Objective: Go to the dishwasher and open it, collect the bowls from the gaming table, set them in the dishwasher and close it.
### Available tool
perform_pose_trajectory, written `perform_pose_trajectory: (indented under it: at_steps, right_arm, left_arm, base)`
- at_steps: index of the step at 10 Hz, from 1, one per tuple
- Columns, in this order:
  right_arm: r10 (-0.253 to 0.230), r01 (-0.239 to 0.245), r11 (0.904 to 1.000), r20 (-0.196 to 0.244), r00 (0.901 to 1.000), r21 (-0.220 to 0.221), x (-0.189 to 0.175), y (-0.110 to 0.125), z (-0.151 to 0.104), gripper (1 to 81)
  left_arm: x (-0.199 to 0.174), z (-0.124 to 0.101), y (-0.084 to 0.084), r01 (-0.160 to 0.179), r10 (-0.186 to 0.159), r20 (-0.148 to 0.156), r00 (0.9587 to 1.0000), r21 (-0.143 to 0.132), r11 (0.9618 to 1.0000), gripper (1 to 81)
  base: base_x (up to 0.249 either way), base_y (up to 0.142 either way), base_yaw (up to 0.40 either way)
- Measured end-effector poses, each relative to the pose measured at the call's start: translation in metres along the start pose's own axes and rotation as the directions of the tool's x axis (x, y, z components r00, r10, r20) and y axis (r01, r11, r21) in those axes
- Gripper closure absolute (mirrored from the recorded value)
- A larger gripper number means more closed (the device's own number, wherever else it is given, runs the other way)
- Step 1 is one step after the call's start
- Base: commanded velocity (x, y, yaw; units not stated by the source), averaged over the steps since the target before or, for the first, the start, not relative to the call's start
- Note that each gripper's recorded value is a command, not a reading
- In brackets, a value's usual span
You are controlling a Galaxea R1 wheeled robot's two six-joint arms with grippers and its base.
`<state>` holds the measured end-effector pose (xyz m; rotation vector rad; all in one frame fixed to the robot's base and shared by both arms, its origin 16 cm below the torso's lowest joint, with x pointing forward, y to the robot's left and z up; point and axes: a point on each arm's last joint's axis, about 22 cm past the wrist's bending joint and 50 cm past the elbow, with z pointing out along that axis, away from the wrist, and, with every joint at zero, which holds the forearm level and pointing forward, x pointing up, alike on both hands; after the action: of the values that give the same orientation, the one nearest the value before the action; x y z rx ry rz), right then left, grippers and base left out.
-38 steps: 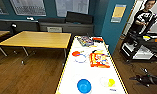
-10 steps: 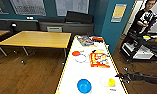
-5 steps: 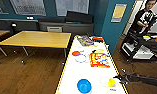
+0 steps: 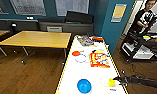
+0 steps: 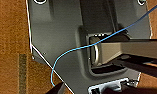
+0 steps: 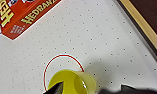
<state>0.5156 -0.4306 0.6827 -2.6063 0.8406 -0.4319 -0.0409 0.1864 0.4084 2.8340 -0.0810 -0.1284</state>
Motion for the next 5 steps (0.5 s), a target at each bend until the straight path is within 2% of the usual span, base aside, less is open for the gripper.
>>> perform_pose_trajectory:
  at_steps: [3, 5]
  right_arm:
    - [0.003, -0.003, 1.0, 0.017, 0.9999, -0.001, -0.0131, 0.0024, 0.008, 1.0]
    - [0.004, -0.004, 0.9999, 0.002, 1.0, 0.01, -0.0099, -0.0014, 0.0099, 1.0]
  left_arm:
    - [-0.0003, 0.0, 0.0, 0.0, 0.0, 0.0, 1.0, 0.0, 1.0, 1.0]
    - [-0.0003, 0.0, 0.0, 0.001, -0.001, 0.0, 1.0, 0.0, 1.0, 1.0]
  base:
    - [0.0, 0.0, 0.0]
    - [0.0, 0.0, 0.0]
